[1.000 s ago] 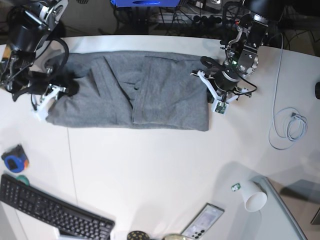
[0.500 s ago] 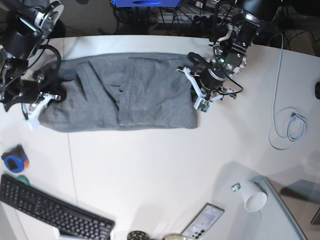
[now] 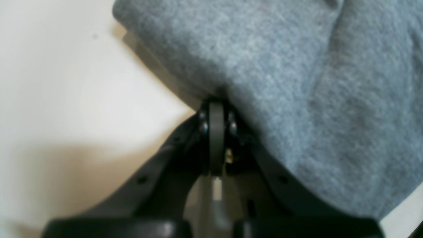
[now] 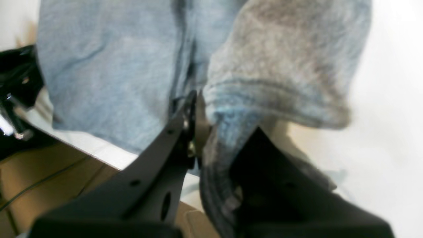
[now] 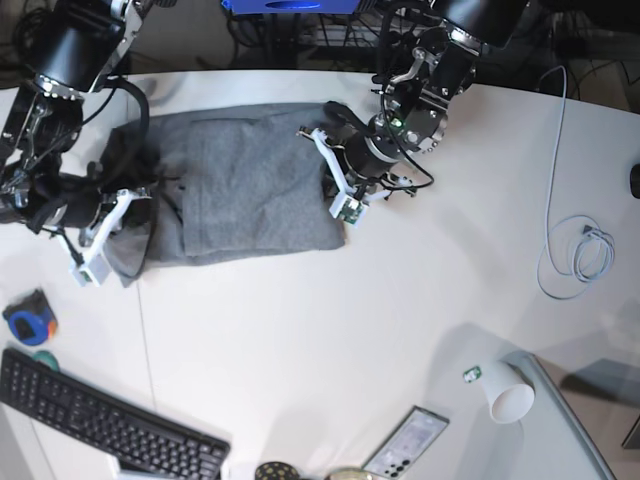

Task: Layout the t-shirt on the table in an organized manner, then fold the t-shirt properly
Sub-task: 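Fold the right gripper's end over toward the left gripper, then release the left gripper and press the fold flat with the right gripper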

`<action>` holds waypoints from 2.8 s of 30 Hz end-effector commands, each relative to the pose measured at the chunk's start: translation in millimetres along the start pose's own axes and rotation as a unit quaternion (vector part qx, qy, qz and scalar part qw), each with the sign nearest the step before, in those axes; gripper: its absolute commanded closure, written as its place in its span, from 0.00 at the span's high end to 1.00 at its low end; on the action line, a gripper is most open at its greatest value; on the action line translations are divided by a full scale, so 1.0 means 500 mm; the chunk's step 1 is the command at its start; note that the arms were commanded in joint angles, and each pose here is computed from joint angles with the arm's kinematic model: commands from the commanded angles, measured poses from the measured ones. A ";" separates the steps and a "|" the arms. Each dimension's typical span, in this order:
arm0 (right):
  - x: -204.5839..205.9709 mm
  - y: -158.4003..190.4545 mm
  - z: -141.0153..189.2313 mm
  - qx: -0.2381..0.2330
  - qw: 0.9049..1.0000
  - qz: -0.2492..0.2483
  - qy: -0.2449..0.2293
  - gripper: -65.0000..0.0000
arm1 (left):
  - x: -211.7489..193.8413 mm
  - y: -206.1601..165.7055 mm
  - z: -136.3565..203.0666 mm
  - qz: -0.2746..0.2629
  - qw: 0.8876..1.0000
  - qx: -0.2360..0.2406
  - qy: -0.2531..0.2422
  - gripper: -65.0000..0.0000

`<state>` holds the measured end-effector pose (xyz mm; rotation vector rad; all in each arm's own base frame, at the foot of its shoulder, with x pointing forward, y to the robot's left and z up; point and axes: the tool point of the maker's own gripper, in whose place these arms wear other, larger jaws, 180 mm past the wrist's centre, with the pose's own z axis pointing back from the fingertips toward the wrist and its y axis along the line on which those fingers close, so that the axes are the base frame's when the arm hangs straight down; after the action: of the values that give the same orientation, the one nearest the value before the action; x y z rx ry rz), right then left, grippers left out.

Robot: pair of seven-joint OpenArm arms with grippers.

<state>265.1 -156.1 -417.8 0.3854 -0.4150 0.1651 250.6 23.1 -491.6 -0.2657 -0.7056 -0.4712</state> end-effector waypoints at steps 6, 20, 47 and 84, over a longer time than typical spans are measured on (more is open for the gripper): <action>0.034 0.080 0.017 0.013 0.997 0.066 -0.027 0.01 | 0.010 -0.039 -0.009 -0.001 1.000 -0.022 0.004 0.00; 0.024 0.179 -0.010 0.052 0.994 0.094 -0.014 0.01 | 0.019 -0.034 -0.012 -0.003 1.000 -0.020 0.001 0.00; -0.032 0.268 -0.102 0.097 0.989 0.091 0.069 0.01 | 0.020 -0.025 -0.010 -0.007 1.000 -0.016 0.001 0.00; 0.051 0.447 -0.017 0.120 0.962 0.244 -0.023 0.55 | -0.150 0.425 0.356 0.088 0.953 0.285 0.051 0.00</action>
<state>234.6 57.0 -340.9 0.5324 -0.5270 0.7015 202.9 294.6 -436.3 0.2203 -0.6525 -0.0916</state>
